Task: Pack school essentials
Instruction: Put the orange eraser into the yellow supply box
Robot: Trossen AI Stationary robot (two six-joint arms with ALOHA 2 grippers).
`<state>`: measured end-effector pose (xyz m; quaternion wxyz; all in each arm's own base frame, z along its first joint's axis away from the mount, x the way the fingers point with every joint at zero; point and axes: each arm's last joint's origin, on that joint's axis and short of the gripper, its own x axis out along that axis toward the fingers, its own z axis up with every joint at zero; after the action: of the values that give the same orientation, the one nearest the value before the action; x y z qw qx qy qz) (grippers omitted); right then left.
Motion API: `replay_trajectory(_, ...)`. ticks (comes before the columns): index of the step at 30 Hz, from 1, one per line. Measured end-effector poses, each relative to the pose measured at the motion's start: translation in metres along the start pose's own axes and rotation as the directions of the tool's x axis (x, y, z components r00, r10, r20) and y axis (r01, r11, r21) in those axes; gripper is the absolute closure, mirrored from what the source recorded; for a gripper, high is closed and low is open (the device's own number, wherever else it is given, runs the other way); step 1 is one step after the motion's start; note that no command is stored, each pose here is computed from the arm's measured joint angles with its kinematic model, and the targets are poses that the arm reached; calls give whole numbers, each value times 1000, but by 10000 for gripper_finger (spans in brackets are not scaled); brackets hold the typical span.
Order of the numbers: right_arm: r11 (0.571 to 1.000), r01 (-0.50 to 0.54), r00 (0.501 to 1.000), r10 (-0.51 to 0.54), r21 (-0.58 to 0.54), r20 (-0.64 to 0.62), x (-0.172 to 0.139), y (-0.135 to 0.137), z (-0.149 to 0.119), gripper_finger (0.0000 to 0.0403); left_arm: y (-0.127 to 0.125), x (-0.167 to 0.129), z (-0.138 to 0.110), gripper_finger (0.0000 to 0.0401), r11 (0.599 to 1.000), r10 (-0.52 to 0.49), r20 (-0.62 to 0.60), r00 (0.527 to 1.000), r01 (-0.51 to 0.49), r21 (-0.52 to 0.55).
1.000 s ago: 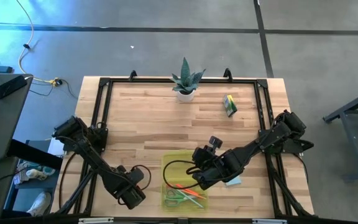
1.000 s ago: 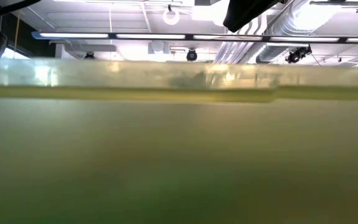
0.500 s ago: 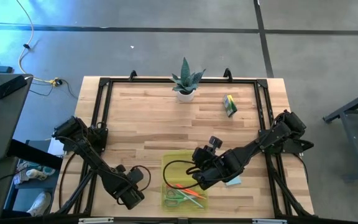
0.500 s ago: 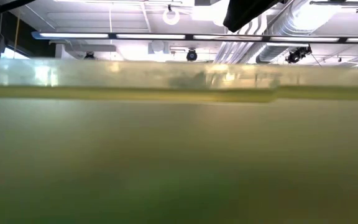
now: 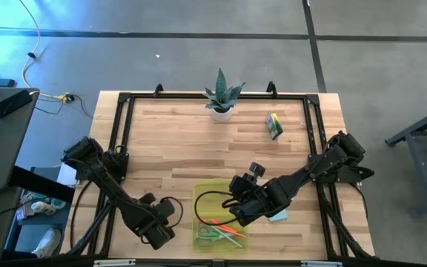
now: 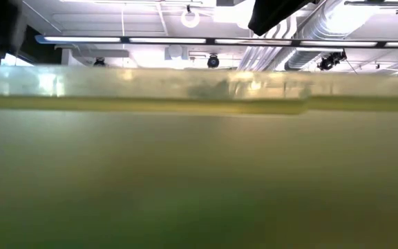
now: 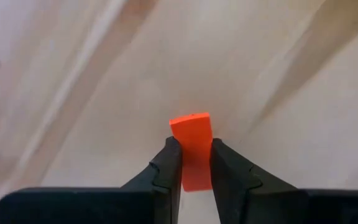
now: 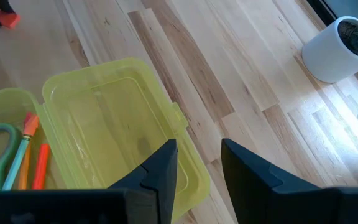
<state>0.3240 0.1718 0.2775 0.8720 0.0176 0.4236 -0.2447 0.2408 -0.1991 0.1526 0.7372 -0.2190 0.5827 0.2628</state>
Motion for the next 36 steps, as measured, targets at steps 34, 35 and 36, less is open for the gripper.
replay_trajectory(34,999,10,999,-11,32,31,-17,-8,21,286,-60,-34,83,345,840,-416,279,865,247,484)
replay_trajectory(35,999,10,999,-11,32,31,-17,-8,21,286,-62,-29,82,345,837,-413,264,871,249,488)
replay_trajectory(36,999,10,999,-11,33,31,-17,-8,21,286,-63,-24,81,345,836,-405,252,879,245,490)
